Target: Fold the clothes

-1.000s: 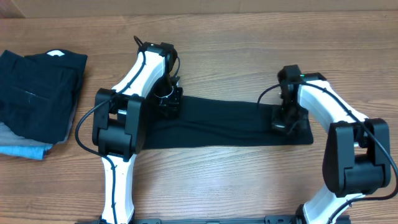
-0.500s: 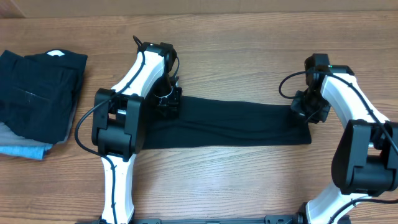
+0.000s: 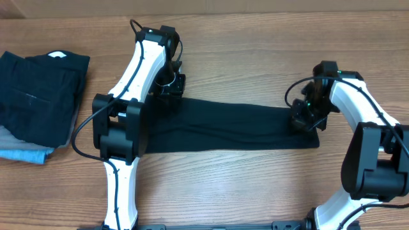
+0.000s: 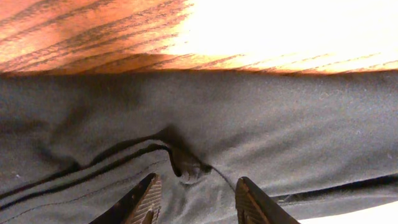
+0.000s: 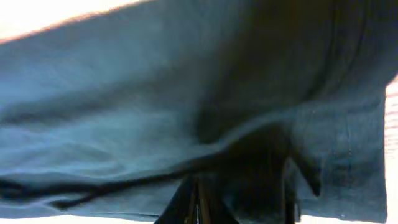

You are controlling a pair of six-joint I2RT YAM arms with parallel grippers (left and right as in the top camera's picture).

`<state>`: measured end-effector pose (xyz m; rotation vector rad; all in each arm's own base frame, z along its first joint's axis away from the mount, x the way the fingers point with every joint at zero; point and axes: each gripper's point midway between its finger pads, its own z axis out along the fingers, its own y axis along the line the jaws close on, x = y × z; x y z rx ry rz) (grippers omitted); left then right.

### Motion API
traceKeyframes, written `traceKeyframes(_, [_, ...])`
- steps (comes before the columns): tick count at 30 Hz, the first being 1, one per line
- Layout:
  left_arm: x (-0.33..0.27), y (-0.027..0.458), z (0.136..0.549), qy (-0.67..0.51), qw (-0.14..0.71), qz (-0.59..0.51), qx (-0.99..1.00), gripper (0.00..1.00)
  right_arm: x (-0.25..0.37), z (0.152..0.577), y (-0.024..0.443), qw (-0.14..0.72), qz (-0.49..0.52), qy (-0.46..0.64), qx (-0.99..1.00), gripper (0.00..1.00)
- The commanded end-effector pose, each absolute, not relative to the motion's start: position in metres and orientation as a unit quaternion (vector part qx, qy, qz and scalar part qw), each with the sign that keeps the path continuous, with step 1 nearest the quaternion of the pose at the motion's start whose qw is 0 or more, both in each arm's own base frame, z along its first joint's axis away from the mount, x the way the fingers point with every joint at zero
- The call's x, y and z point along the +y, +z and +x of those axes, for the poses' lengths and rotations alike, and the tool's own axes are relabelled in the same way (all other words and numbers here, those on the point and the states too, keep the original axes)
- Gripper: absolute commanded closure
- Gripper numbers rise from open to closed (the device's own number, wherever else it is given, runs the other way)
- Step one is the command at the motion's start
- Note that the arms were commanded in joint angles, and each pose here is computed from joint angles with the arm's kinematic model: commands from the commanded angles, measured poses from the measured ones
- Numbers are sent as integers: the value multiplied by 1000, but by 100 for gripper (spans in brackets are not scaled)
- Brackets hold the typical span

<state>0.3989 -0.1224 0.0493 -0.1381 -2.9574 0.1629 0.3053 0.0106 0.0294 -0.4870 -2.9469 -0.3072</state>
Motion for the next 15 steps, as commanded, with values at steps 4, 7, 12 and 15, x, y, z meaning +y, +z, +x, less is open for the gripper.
traceKeyframes(4, [-121, 55, 407, 53, 71, -41, -995, 54, -12, 274, 28, 123, -215, -21, -969, 96])
traceKeyframes(7, [-121, 55, 410, 54, 65, -41, -996, 53, -29, 262, 27, 135, -253, 39, -957, 96])
traceKeyframes(12, [-122, 55, 410, 54, 64, -42, -996, 54, -32, 259, 12, 124, -256, 48, -958, 96])
traceKeyframes(15, [-122, 56, 410, 54, 64, -41, -996, 53, -42, 264, 11, 105, -269, 73, -955, 96])
